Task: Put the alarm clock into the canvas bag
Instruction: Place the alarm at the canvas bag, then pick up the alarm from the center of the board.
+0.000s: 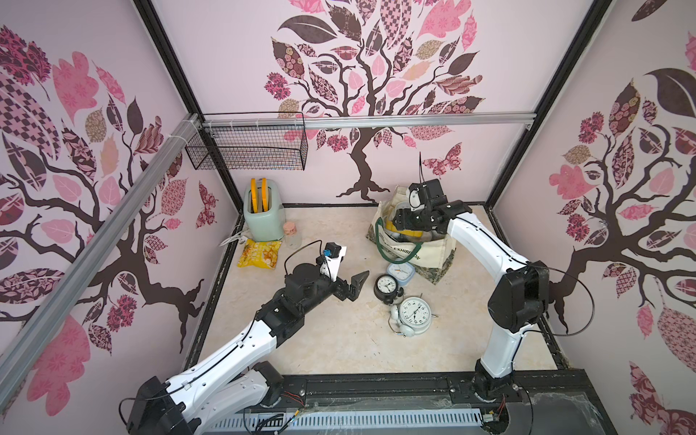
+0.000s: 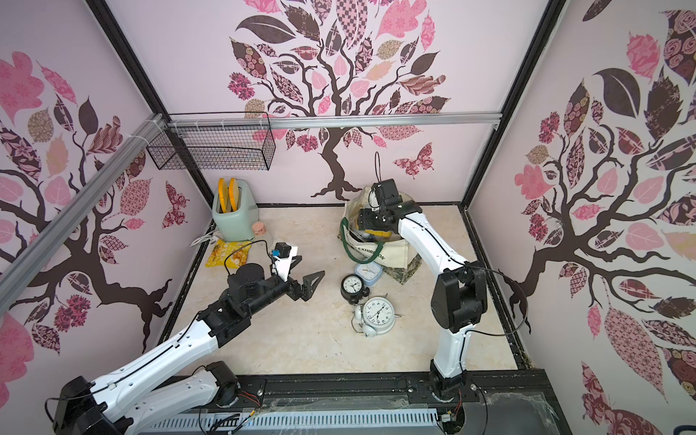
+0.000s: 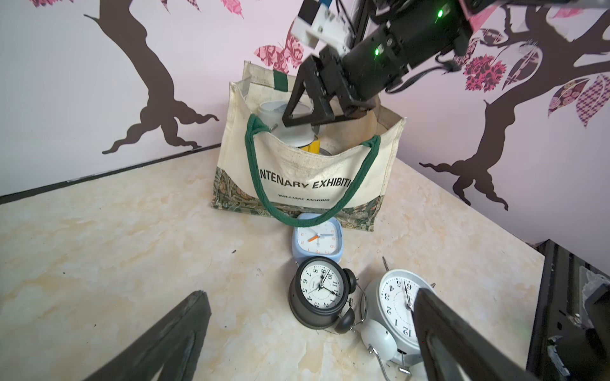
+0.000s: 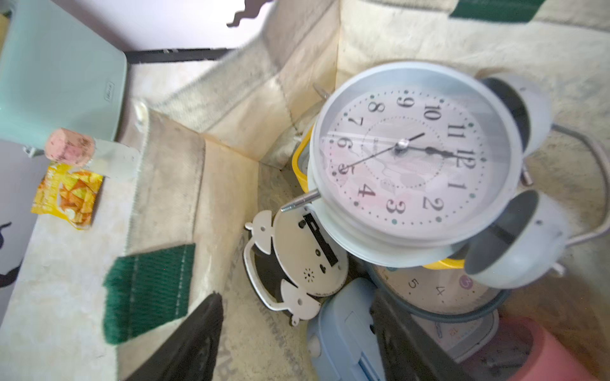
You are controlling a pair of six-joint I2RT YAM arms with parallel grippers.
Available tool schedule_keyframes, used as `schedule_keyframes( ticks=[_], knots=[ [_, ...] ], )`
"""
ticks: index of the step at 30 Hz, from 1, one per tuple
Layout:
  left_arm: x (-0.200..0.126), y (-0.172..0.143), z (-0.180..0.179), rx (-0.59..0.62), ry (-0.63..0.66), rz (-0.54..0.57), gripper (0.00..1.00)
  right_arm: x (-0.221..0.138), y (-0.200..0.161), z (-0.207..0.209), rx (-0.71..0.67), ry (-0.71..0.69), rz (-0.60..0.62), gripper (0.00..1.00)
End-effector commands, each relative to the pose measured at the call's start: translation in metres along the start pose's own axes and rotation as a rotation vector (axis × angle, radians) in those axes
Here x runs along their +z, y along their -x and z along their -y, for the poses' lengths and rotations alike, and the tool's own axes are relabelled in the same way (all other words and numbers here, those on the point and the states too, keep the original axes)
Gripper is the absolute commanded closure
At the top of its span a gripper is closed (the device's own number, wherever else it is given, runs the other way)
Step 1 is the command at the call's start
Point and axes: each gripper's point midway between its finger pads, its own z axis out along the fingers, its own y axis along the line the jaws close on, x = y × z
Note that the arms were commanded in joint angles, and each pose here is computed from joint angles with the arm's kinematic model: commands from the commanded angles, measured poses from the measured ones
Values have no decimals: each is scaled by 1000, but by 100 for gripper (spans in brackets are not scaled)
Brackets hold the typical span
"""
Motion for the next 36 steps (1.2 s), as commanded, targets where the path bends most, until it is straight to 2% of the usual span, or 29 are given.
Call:
schedule_keyframes(
  ticks=[1, 7, 12, 15, 18, 22, 26, 36],
  knots=[
    [5, 1, 5, 7, -15, -45, 2, -54, 33, -16, 23, 34, 132, 22],
    [20, -31, 28, 40, -49, -190, 2, -100, 32, -10, 73, 9, 232, 14],
    [39, -70, 62, 110, -101, -346, 2, -128, 7, -8, 96, 31, 246, 1],
    [54, -79, 65, 79, -95, -392, 2, -137, -14, -8, 112, 61, 232, 0],
    [69, -90, 64, 96, -80, -443, 2, -145, -37, -6, 127, 79, 217, 0],
    [84, -109, 56, 154, -34, -562, 2, -157, -59, -2, 138, 90, 213, 0],
    [94, -126, 48, 127, -35, -661, 2, -167, -82, -2, 143, 115, 195, 0],
    [124, -146, 44, 85, -75, -822, 2, -162, -128, 3, 181, 148, 120, 0]
  ],
)
